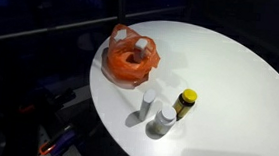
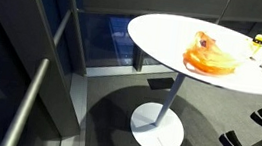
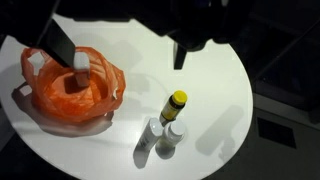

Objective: Put the brown bottle in the plastic

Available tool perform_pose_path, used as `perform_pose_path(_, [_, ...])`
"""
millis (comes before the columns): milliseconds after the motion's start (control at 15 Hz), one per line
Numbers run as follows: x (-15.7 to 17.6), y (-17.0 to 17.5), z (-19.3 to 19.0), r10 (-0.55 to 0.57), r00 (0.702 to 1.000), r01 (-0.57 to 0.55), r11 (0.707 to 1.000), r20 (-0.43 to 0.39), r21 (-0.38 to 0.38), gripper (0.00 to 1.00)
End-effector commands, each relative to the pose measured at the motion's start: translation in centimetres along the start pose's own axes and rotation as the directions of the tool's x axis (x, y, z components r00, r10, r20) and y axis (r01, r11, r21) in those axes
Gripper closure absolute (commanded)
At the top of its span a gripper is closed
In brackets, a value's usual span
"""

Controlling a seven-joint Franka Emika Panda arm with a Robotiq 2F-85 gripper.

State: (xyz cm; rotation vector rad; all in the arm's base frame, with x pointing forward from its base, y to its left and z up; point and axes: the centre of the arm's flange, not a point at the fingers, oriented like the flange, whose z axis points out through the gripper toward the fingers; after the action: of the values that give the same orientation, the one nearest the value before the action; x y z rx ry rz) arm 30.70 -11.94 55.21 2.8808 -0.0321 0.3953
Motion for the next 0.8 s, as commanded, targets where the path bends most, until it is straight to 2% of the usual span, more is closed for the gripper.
perform_pose_path(0, [0.0, 0.0, 0.0, 0.000, 1.000, 0.000, 1.000, 0.000, 0.000, 0.00])
perform_pose_path(333, [0.0, 0.0, 0.0, 0.000, 1.000, 0.000, 1.000, 0.000, 0.000, 0.00])
perform_pose_path(733, [2.2, -0.4, -0.4, -0.018, 0.997, 0.018, 1.000, 0.074, -0.002, 0.00])
